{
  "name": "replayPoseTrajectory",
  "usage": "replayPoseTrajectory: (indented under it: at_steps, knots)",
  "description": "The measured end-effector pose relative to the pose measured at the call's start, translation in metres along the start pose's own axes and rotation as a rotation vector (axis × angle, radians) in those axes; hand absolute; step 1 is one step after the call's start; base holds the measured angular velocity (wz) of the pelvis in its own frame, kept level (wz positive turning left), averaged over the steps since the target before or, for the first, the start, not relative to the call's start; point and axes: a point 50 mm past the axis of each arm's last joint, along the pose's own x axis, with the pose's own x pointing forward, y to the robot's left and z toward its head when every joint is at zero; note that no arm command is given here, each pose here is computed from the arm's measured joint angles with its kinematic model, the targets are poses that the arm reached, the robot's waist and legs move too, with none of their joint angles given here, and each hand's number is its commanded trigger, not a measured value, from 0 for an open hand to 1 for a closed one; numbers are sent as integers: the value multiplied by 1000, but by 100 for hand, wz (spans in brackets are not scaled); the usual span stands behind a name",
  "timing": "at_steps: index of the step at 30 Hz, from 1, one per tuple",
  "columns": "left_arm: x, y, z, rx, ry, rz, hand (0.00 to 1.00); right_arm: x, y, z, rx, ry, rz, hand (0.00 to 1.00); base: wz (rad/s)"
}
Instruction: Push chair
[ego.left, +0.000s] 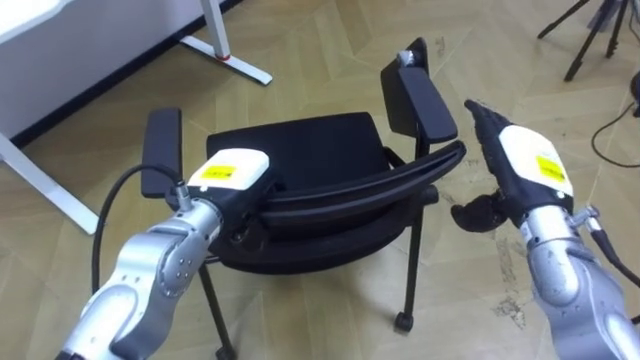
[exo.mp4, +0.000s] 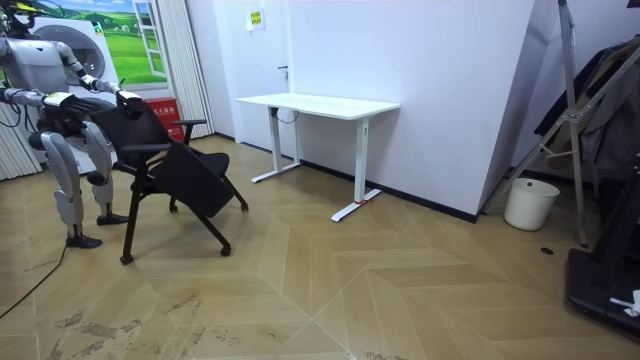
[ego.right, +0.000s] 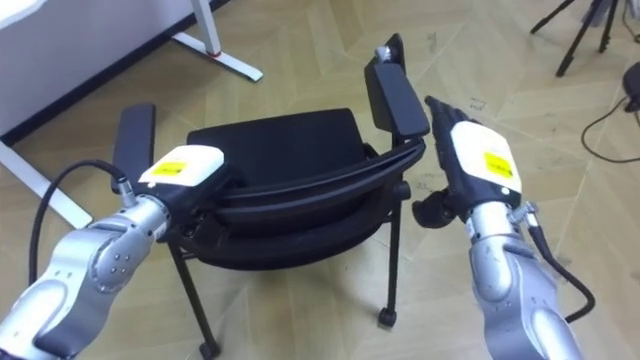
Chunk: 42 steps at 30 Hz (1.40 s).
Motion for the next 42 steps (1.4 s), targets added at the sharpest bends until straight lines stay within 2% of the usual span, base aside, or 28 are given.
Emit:
replayPoseTrajectory:
  at_steps: [6,14,24,42]
  knots:
    - [2,-2,1,8,-20,19,100,0,0,3,-7,-12,16,0,0]
    - [5,-2,0,20,-41,34,100,-1,7,11,-111,-74,71,0,2]
    - [10,-1,4,36,-91,33,100,7,0,38,-193,-245,112,0,1]
    - [14,4,26,96,-211,31,100,-1,23,43,-341,-317,285,0,10]
